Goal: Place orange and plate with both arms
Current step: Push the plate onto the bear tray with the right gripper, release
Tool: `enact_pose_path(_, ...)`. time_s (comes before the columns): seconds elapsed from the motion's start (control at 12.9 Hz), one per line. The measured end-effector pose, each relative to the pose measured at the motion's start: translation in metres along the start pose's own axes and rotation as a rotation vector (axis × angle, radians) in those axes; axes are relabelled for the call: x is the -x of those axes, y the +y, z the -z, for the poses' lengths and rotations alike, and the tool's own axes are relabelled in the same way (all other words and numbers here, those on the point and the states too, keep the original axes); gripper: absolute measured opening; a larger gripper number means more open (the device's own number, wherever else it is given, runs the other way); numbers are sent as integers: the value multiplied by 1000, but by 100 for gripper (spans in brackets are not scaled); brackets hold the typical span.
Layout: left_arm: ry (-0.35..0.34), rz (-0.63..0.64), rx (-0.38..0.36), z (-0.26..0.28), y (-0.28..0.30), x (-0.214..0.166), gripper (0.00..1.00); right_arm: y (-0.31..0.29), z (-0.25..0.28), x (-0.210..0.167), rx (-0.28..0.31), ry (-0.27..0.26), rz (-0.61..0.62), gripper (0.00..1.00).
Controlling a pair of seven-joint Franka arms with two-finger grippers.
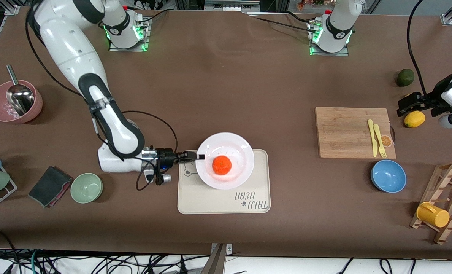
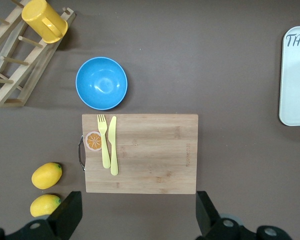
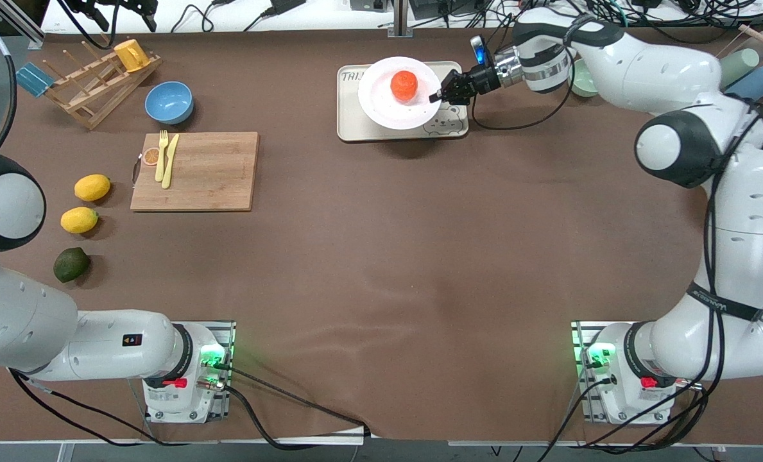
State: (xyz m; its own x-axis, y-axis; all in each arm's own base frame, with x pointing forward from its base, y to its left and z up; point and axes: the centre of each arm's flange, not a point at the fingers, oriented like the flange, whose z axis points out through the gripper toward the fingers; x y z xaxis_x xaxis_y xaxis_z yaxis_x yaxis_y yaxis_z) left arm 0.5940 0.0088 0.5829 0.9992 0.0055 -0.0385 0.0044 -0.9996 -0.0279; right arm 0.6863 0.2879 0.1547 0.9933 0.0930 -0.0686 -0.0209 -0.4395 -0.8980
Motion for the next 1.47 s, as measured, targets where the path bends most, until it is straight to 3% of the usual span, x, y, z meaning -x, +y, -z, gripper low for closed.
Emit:
enact_pose_path(0.31, -1, 1, 0, 0, -1, 0, 100, 6, -42, -8, 82, 122, -50, 4)
enact_pose_path(0.54, -1, 1, 0, 0, -1, 0, 100, 12, -45, -7, 97, 127, -56, 4)
enact_pose_path(0.7, -1, 1, 0, 0, -1, 0, 100, 13, -39, -10, 148, 112, 2, 21)
enact_pose_path(0.93, -1, 1, 0, 0, -1, 0, 100, 3, -29, -18, 267, 72, 142, 58)
enact_pose_path(1.24, -1, 1, 0, -1, -1, 0, 100, -49, -5, -27, 456, 33, 379, 100)
enact_pose_path(1.47, -1, 1, 0, -1, -1, 0, 100, -67, 20, -25, 616, -17, 497, 100)
